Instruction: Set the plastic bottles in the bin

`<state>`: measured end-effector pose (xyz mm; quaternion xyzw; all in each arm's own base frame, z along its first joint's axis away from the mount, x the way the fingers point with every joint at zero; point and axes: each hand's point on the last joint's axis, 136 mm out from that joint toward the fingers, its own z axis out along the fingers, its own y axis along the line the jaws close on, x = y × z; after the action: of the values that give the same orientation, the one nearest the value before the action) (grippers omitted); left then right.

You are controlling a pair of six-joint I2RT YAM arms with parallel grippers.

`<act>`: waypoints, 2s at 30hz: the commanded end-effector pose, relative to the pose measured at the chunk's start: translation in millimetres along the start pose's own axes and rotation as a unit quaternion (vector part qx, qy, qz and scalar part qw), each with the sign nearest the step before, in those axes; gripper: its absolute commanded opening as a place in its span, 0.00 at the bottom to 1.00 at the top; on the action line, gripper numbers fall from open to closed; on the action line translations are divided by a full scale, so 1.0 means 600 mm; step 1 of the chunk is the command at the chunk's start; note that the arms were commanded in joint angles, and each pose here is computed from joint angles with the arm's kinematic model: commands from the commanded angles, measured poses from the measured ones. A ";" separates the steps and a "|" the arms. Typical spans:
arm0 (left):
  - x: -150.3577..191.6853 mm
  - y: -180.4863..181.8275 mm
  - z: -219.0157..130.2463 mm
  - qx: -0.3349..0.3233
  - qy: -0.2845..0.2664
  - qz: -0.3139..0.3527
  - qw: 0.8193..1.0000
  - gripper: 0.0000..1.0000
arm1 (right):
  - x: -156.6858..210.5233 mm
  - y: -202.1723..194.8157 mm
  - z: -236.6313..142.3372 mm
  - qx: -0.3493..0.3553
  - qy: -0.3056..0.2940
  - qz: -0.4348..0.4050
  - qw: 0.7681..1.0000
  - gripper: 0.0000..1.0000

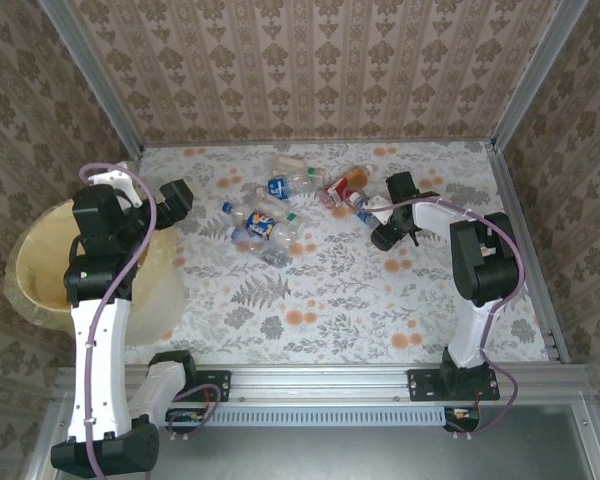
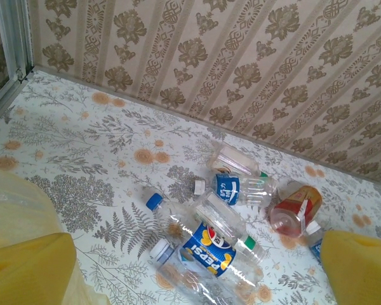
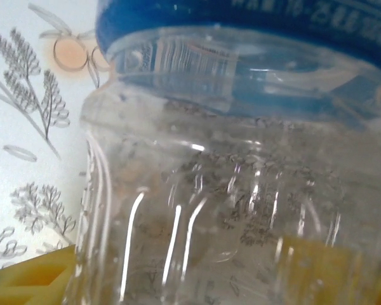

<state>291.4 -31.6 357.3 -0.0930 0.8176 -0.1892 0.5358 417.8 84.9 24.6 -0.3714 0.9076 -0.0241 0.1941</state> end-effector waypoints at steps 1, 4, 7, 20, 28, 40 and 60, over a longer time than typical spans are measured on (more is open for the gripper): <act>-0.002 -0.013 -0.008 0.019 -0.008 -0.002 1.000 1.00 | -0.034 -0.020 -0.023 0.035 -0.047 0.023 0.998 0.60; -0.004 -0.019 -0.013 0.027 -0.010 0.001 1.000 1.00 | -0.042 -0.020 -0.041 0.044 -0.069 0.037 0.996 0.55; -0.002 -0.030 -0.015 0.045 -0.009 -0.001 0.999 1.00 | -0.055 -0.018 -0.067 0.056 -0.099 0.052 0.992 0.53; 0.024 -0.133 0.008 0.194 0.022 0.015 0.981 1.00 | -0.104 0.049 -0.168 0.060 -0.227 0.081 0.969 0.50; 0.065 -0.197 0.049 0.245 0.058 0.035 0.967 1.00 | -0.142 0.096 -0.237 0.023 -0.331 0.115 0.936 0.49; 0.171 -0.332 0.133 0.349 0.144 0.051 0.925 1.00 | -0.179 0.146 -0.287 -0.081 -0.435 0.176 0.880 0.48; 0.231 -0.442 0.180 0.469 0.212 0.010 0.857 0.99 | -0.268 0.263 -0.359 -0.284 -0.492 0.142 0.811 0.49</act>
<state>320.4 -334.9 285.1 0.2060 0.7581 -0.5294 0.3202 340.3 272.3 214.8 -0.2313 0.7405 0.4020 0.4864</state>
